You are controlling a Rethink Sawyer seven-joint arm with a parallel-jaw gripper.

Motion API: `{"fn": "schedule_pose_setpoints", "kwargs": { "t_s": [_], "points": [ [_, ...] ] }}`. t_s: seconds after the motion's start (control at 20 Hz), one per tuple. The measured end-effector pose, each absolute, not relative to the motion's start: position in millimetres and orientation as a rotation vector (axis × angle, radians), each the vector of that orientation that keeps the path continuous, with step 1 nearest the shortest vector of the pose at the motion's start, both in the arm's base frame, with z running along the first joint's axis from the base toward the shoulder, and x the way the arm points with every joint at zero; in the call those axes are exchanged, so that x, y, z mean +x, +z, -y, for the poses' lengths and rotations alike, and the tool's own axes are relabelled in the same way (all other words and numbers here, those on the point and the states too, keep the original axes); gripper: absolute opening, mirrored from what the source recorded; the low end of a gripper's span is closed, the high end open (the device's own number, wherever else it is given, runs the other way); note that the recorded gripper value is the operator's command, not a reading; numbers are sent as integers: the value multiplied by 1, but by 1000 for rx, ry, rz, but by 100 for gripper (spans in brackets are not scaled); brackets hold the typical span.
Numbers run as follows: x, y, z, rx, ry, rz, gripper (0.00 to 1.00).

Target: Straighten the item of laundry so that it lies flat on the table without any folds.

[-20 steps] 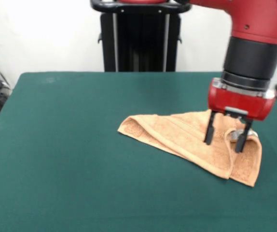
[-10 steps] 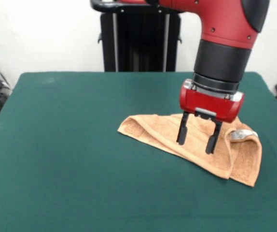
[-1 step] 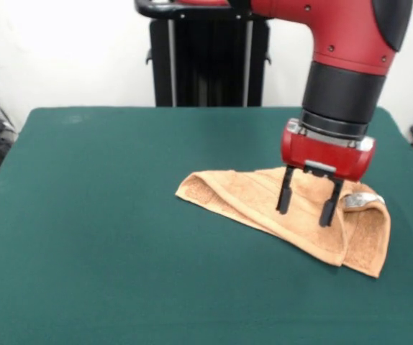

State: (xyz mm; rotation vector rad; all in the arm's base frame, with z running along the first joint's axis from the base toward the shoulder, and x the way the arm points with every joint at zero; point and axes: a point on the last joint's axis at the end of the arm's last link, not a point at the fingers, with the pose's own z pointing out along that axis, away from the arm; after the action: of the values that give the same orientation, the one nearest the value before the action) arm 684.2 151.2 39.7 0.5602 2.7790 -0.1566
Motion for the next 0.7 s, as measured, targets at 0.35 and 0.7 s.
{"fn": "schedule_pose_setpoints", "kwargs": {
  "t_s": [0.35,0.7],
  "points": [
    [680,40,-170,521,-150,-2785,100],
    [679,40,-173,516,-149,-2786,100]
  ]
}}
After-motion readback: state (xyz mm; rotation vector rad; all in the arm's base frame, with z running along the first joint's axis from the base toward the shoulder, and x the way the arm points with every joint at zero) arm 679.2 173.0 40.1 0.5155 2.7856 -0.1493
